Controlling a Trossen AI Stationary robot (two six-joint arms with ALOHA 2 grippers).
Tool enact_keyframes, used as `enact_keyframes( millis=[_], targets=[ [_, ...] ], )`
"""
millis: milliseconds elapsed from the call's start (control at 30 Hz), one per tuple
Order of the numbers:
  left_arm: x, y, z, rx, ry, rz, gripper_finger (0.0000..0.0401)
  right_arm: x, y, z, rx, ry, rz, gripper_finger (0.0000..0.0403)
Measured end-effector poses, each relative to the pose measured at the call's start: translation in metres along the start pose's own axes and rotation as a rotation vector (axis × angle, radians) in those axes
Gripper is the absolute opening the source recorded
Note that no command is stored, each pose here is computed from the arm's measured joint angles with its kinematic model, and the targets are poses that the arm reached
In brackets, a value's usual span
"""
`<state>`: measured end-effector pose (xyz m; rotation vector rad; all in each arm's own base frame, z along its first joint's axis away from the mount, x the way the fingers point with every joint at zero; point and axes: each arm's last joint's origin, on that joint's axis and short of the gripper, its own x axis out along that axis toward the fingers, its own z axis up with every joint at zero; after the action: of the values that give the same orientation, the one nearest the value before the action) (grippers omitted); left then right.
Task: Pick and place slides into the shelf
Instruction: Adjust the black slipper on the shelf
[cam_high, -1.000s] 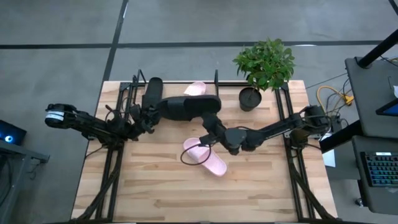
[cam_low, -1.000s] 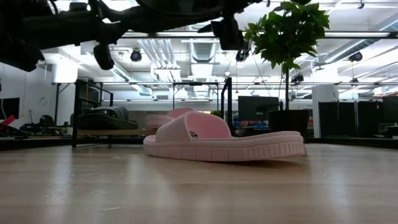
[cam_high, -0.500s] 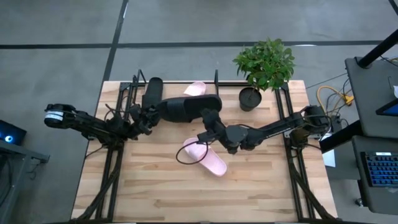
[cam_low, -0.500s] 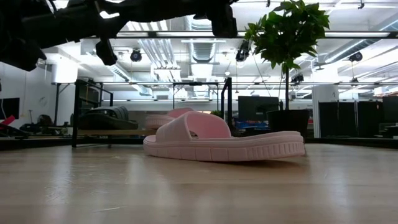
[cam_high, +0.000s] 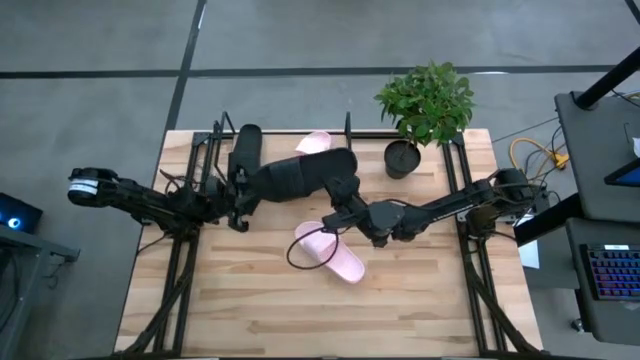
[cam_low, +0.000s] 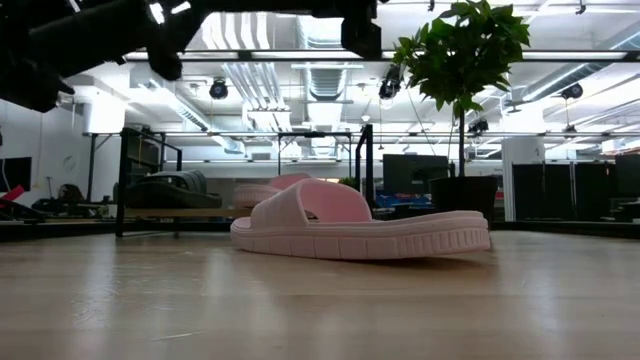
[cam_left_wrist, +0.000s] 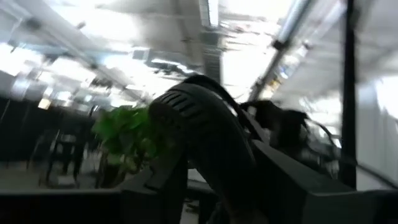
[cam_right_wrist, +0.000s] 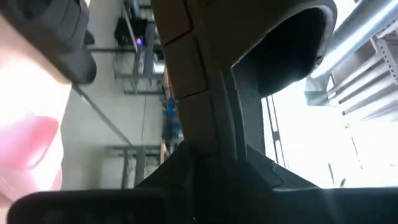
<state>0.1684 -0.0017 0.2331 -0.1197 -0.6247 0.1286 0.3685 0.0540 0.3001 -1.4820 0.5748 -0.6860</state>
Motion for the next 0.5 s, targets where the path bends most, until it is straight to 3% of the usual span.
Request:
enact_keyframes(
  millis=[133,267,400,500],
  targets=[
    [-0.003,-0.002,0.007,0.176,-0.043,-0.079,0.0172,-0.01,-0.006,-0.015,0.103,-0.025,0.014,0.0068],
    [-0.007,-0.003,0.017,0.386,-0.108,-0.09,0.0182,-0.018,-0.016,-0.035,0.234,0.01,0.056,0.0067],
    [-0.008,-0.004,0.013,0.692,-0.057,-0.123,0.0184,-0.026,-0.011,-0.046,0.341,-0.148,0.219,0.0067],
    [-0.004,-0.003,0.004,0.889,0.057,-0.12,0.0184,-0.027,-0.016,-0.055,0.485,-0.227,0.349,0.0067]
  ],
)
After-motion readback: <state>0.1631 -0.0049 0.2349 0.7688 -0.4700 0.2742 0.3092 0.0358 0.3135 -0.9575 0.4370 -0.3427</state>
